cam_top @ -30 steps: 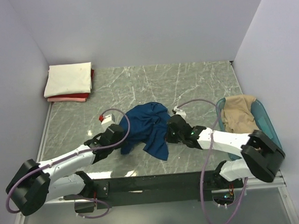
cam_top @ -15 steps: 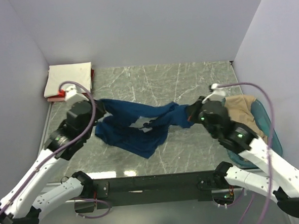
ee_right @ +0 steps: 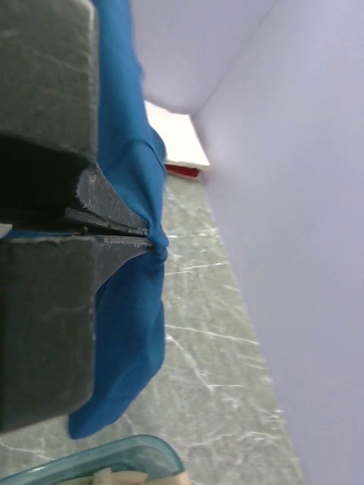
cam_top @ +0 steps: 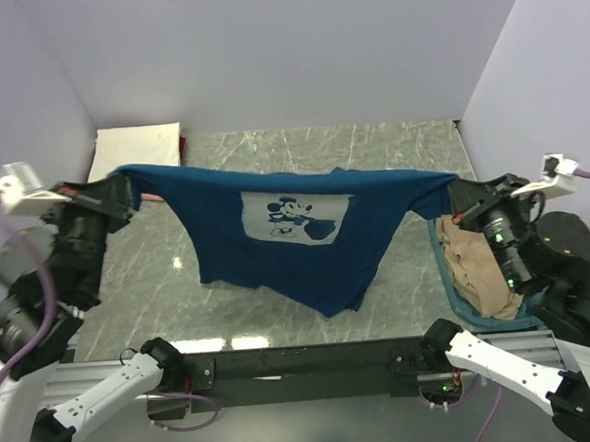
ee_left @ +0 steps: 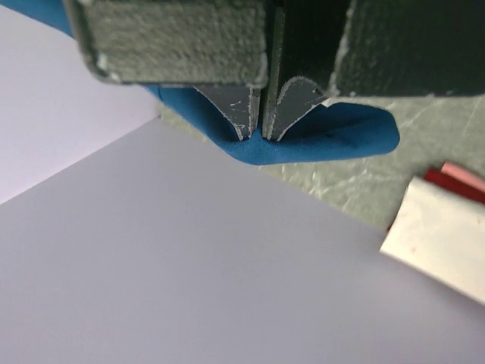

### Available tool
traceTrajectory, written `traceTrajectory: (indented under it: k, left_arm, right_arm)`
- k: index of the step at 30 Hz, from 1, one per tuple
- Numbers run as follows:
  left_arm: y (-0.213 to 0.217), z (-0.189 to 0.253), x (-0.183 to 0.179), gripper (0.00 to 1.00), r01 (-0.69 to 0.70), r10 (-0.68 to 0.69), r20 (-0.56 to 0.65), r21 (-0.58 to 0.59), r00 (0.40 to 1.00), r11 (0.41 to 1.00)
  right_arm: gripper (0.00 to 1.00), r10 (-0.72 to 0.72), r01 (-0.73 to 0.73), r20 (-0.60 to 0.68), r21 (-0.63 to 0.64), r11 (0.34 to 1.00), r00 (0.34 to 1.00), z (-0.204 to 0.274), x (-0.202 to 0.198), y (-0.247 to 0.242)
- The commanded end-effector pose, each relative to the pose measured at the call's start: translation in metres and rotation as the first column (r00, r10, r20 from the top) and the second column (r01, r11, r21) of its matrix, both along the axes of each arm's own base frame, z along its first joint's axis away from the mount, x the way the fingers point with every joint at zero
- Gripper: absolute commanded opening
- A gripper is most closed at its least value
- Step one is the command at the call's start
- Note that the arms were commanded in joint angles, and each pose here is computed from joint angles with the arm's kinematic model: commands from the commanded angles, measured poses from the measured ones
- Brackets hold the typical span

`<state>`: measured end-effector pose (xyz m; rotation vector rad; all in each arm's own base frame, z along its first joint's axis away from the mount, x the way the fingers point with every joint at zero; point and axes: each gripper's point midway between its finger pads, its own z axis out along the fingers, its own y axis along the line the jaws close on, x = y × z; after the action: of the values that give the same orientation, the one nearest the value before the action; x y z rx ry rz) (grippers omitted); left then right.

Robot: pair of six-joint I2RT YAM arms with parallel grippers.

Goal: Fold and stack the t-shirts
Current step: Flatten the tshirt out

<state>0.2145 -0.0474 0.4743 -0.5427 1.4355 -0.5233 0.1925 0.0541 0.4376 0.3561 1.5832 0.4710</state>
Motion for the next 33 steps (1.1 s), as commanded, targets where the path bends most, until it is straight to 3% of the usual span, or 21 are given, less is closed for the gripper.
traceTrajectory:
  k: [1, 6, 11, 16, 21, 26, 33]
  left_arm:
    - [0.027, 0.046, -0.022, 0.01, -0.055, 0.056, 0.113, -0.02, 0.992, 0.998]
    - [0.008, 0.076, -0.034, 0.01, 0.091, -0.084, 0.219, -0.022, 0.972, 0.996]
    - [-0.041, 0.067, -0.011, 0.01, 0.238, -0.246, 0.18, 0.068, 0.952, 0.969]
    - [-0.083, 0.05, 0.009, 0.01, 0.357, -0.369, 0.131, 0.108, 0.92, 0.928]
    - [-0.076, 0.034, 0.028, 0.01, 0.273, -0.284, 0.084, 0.119, 0.955, 0.955]
    - [-0.041, 0.036, 0.039, 0.01, 0.079, -0.088, 0.061, 0.144, 0.994, 0.986]
    - [0.014, 0.076, 0.024, 0.01, -0.153, 0.133, 0.172, 0.109, 0.976, 0.982]
  right_arm:
    - [0.0, -0.051, 0.051, 0.069, -0.003, 0.999, 0.996, 0.032, -0.01, -0.022]
    - [0.0, -0.114, 0.112, 0.152, 0.023, 0.993, 0.982, 0.074, -0.017, -0.041]
    - [0.0, -0.206, 0.202, 0.201, 0.042, 0.979, 0.958, 0.099, -0.005, -0.049]
    - [0.0, -0.228, 0.237, 0.183, -0.031, 0.971, 0.956, 0.101, 0.025, -0.029]
    - [0.0, -0.193, 0.205, 0.171, -0.056, 0.977, 0.966, 0.098, 0.041, -0.011]
    - [0.0, -0.113, 0.123, 0.169, -0.053, 0.991, 0.979, 0.095, 0.038, 0.002]
    - [0.0, 0.133, -0.131, 0.145, -0.023, 0.991, 0.981, 0.068, 0.027, 0.046]
